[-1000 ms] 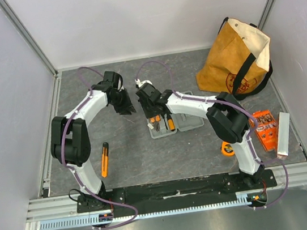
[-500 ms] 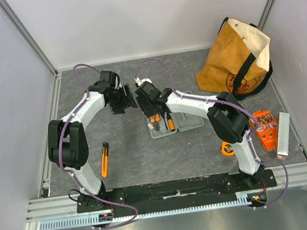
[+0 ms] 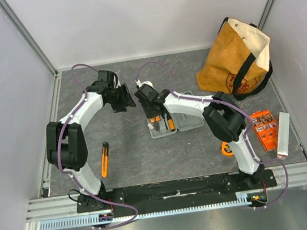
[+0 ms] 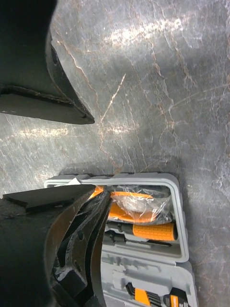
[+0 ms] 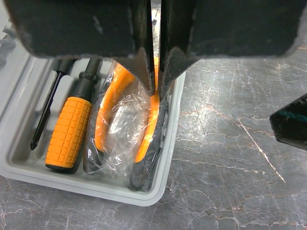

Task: Pack the tool kit

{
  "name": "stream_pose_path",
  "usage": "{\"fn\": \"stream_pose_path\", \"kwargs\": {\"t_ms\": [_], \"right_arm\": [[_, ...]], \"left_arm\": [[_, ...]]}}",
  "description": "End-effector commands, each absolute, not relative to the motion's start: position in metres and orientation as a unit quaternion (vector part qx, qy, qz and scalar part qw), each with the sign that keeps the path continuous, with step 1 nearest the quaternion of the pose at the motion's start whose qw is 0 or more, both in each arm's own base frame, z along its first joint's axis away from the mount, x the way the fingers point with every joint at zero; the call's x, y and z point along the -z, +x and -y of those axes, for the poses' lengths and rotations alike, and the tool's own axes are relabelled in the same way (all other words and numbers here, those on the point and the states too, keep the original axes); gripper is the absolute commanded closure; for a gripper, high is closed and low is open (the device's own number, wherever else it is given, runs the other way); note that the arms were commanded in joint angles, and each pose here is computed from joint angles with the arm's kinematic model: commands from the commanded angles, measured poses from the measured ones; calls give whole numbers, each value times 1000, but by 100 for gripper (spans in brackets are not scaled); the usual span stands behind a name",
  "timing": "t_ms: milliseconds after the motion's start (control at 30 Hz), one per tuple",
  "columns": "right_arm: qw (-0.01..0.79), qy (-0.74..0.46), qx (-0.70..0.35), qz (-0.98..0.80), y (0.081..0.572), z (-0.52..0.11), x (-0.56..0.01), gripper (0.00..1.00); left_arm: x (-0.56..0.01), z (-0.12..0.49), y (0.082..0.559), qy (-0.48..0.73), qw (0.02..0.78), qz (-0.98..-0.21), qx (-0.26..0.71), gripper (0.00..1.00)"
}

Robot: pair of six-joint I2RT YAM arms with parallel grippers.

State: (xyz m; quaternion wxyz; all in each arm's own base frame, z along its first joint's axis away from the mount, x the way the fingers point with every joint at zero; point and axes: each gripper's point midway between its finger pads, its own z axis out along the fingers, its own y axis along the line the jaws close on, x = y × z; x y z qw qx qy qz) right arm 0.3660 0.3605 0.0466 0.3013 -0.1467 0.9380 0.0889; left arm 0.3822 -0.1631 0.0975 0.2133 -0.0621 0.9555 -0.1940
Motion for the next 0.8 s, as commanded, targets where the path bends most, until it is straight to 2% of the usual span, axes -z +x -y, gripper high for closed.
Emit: {"fn": "stream_pose_path", "kwargs": {"t_ms": [0, 200, 400, 767], "right_arm": [[282, -158, -60, -944, 363, -352, -29, 92], [244, -170, -53, -953, 350, -347, -5, 94], [153, -185, -31, -970, 313, -326, 46, 93], [36, -190, -23, -981, 253, -293, 100, 93]], "left_arm": [[-107, 178, 389, -44, 219, -945, 237, 42], [-103, 185, 388, -46, 201, -944, 257, 46], [-106, 187, 388, -44, 201, -943, 261, 46], [-104, 188, 385, -46, 197, -943, 264, 47]]}}
